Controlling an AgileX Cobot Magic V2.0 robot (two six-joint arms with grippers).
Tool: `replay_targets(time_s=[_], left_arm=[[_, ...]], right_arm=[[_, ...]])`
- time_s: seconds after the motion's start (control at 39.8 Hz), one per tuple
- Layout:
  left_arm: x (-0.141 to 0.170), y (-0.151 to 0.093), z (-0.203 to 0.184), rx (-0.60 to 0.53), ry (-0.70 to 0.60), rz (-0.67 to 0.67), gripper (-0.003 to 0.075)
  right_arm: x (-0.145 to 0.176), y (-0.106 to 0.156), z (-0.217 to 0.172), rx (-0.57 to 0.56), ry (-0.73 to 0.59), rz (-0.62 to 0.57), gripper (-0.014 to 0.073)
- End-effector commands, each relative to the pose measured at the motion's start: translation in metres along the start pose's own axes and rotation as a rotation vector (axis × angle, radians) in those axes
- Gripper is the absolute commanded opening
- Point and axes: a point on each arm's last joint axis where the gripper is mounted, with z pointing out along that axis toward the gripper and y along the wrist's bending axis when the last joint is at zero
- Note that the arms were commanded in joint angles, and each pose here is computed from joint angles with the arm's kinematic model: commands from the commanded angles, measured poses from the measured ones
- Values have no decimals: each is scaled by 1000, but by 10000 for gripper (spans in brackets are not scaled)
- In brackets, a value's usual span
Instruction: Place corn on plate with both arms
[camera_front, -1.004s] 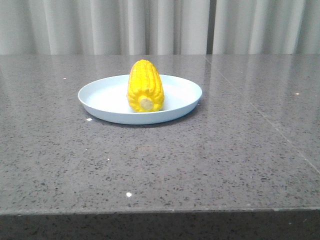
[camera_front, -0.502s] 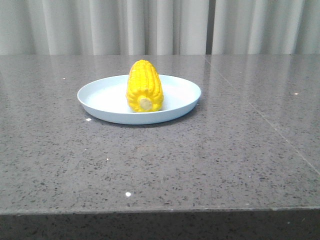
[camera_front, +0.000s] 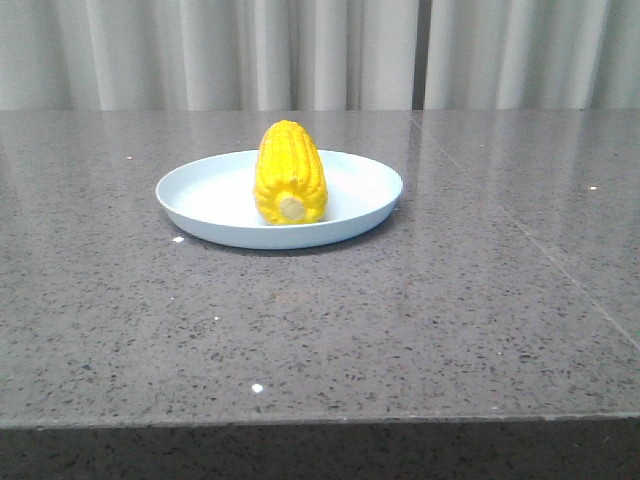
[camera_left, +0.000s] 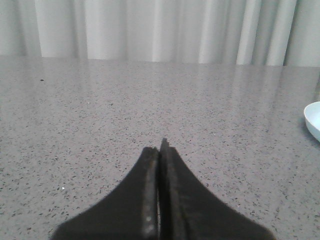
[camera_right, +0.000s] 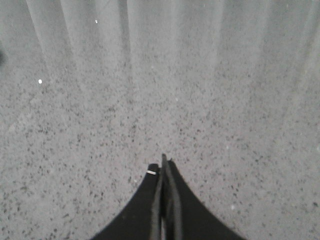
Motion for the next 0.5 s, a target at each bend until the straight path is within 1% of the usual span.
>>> replay_targets(time_s=[0.0,0.48], left_arm=[[-7,0,-2,-3,-95,-23,-20],[-7,0,-2,-3,-95,-23,-20]], right_arm=[[-10,0,-2,2,-115,-6,-63],[-10,0,-2,2,-110,-6,-63]])
